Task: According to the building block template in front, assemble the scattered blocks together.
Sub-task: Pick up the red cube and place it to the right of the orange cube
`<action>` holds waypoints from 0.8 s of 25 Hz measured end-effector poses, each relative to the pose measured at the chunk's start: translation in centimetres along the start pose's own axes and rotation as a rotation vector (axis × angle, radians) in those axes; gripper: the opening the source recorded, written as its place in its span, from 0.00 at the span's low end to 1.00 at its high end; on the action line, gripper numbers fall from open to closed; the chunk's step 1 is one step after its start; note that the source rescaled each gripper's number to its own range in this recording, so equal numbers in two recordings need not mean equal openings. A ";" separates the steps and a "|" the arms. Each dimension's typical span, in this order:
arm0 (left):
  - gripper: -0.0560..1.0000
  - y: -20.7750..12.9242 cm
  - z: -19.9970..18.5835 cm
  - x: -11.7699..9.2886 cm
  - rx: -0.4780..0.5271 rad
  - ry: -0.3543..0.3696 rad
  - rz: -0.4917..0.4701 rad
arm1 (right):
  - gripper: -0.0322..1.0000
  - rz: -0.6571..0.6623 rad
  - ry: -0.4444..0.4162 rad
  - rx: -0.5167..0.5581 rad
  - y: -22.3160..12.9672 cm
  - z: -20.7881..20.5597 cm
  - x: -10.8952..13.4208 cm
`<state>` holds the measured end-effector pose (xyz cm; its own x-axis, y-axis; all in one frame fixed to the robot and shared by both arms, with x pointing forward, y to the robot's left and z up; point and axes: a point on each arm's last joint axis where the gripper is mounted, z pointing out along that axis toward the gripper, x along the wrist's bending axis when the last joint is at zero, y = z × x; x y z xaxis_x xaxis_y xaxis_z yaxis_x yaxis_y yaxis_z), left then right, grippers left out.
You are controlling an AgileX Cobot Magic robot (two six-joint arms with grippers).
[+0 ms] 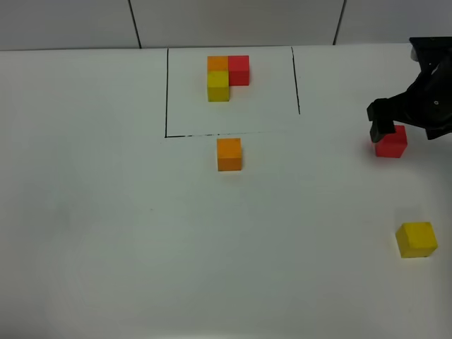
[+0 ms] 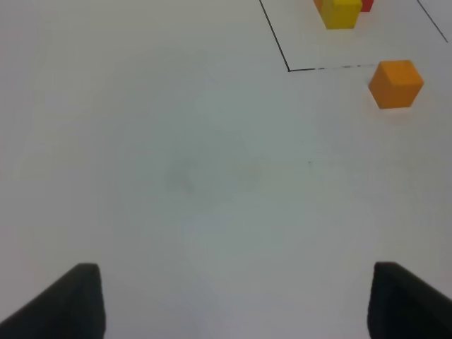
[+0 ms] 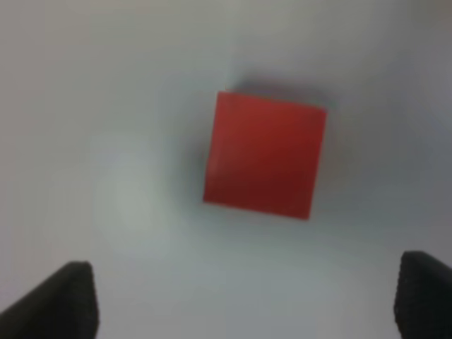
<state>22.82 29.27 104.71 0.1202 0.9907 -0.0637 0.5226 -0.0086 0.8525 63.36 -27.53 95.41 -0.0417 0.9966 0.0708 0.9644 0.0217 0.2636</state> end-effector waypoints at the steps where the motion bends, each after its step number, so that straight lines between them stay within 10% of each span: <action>1: 0.71 0.0 0.0 0.0 0.000 0.000 0.000 | 0.81 0.000 -0.001 0.008 0.2 0.6 0.0; 20: 0.71 0.0 0.0 0.0 0.000 0.000 0.000 | 0.81 -0.003 -0.016 0.012 1.2 5.1 -0.5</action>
<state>22.82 29.27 104.71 0.1202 0.9907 -0.0637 0.5226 -0.0086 0.8525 65.83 -27.57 90.82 -0.0400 0.9977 0.0543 0.9672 0.0250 0.2526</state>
